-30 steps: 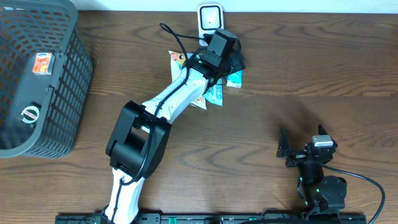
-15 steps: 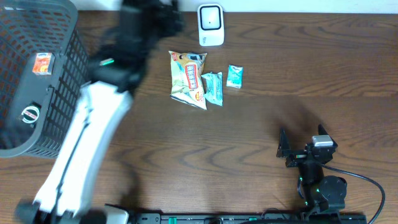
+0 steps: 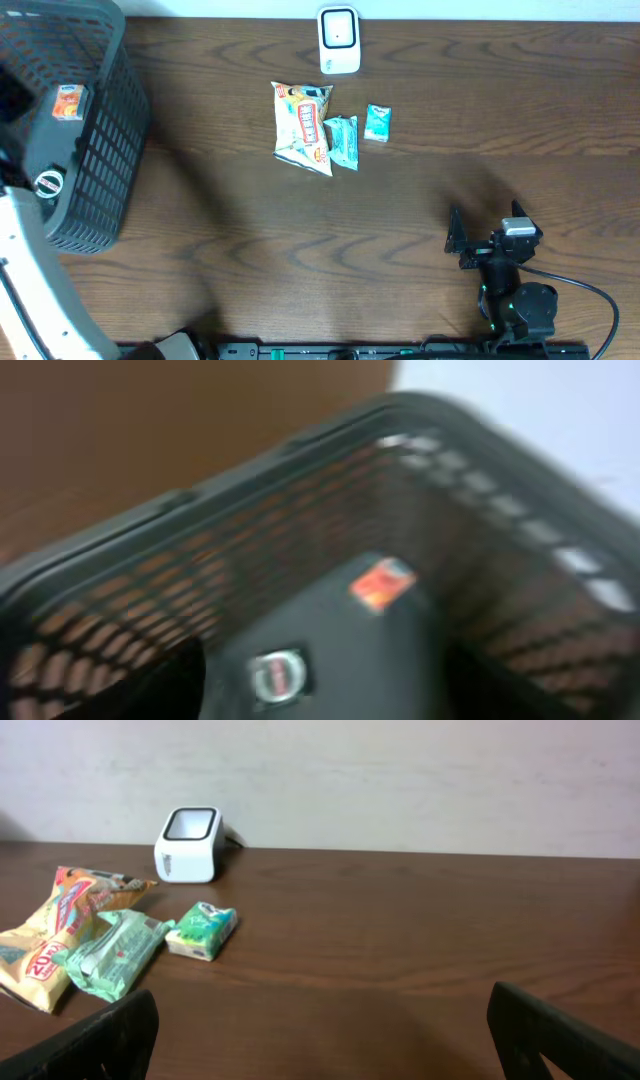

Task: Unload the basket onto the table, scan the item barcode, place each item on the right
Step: 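Reach into the basket and grasp the orange Kleenex tissue pack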

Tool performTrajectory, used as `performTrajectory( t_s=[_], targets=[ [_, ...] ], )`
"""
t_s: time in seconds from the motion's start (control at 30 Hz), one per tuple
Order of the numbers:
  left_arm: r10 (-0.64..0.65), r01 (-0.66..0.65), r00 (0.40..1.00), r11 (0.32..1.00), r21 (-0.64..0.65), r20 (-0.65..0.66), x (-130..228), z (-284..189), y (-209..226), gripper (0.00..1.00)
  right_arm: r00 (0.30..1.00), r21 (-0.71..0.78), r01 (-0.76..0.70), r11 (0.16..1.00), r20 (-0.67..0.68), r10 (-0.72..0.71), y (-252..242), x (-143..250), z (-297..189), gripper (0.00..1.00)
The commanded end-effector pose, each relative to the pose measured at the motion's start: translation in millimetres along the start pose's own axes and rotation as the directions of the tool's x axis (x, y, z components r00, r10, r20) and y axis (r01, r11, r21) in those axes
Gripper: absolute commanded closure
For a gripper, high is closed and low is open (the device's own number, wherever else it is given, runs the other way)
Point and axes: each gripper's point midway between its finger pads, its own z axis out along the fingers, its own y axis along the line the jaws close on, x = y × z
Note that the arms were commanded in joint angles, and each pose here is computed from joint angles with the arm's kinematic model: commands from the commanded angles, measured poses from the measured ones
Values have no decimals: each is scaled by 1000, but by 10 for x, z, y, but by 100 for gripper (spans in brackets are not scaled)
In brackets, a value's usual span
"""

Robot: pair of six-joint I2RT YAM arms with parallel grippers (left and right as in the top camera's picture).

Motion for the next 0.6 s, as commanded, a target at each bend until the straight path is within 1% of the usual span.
performTrajectory(
  t_s=[0.0,0.1,0.13,0.2,0.3,0.33,0.4,0.5,0.57],
  targets=[
    [2,-8,997,996,-84,-72,133,216,331,25,1000,13,0,1000,-1,0,-28,7,-2,1],
    [34,-47,991,994,-96,-131,263,363,377,24,1000,13,0,1000,-1,0,-28,7,-2,1],
    [83,-97,984,992,-81,-155,313,447,356,24,1000,13,0,1000,-1,0,-28,7,-2,1],
    [143,-150,977,988,-33,-161,331,627,266,24,1000,13,0,1000,-1,0,-28,8,-2,1],
    [195,-190,973,980,52,-125,300,922,73,24,1000,13,0,1000,-1,0,-28,7,-2,1],
    [228,-219,969,972,90,-100,284,1073,-37,22,1000,13,0,1000,-1,0,-28,7,-2,1],
    [275,-265,959,957,117,-71,288,1286,-156,20,1000,13,0,1000,-1,0,-28,7,-2,1],
    [411,-405,911,903,141,-15,357,1703,-376,18,1000,13,0,1000,-1,0,-28,7,-2,1],
    [457,-459,888,877,141,50,333,1916,-550,19,1000,13,0,1000,-1,0,-28,7,-2,1]
  ],
)
